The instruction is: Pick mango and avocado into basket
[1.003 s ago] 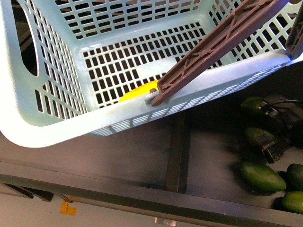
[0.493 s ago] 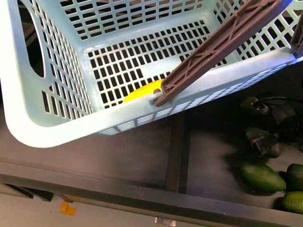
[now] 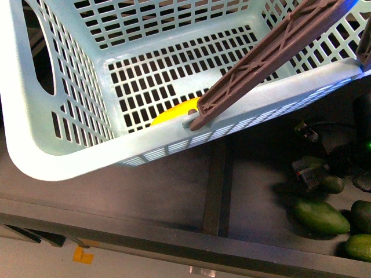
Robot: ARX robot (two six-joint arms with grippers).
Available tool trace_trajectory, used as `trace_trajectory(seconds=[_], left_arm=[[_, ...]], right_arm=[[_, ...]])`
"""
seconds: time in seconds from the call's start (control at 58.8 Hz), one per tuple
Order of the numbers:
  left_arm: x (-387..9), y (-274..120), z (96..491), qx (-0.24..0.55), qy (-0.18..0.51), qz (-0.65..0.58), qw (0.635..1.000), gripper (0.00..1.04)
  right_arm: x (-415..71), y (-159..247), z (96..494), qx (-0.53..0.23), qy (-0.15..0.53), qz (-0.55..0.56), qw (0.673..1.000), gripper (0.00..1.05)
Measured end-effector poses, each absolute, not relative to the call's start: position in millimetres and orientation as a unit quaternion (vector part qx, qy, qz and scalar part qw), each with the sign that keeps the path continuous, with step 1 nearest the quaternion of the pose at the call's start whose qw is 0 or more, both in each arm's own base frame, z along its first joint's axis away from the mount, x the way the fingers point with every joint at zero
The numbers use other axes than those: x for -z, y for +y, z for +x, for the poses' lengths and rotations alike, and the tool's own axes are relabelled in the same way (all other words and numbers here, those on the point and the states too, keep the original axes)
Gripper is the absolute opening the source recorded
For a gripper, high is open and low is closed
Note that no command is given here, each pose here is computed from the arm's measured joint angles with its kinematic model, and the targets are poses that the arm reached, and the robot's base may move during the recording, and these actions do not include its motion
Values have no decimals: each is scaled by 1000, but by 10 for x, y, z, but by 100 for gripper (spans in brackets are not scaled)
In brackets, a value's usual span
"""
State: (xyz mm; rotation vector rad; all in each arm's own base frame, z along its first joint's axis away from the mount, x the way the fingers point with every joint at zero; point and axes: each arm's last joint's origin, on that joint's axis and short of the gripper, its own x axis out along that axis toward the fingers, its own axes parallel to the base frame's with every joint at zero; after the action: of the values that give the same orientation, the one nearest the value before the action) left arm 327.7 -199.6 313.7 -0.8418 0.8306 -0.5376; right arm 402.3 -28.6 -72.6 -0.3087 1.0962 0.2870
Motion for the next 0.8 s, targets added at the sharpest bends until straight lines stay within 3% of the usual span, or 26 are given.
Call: trace_trajectory(seconds=[0.204,0.306,0.799], left_arm=[[-3137,-1995,3277,250,386,-392,797,15],[-3137,-1995,3277,250,387,-392,797,15],[-3137,-1995,3277,250,386,-392,797,15]], right_arm=[[723,-289,4038,-132,516,-143,834,61],[723,-289,4039,-132,515,-142,835,52],[683,-373,3987,-121,506,-117,846,51]])
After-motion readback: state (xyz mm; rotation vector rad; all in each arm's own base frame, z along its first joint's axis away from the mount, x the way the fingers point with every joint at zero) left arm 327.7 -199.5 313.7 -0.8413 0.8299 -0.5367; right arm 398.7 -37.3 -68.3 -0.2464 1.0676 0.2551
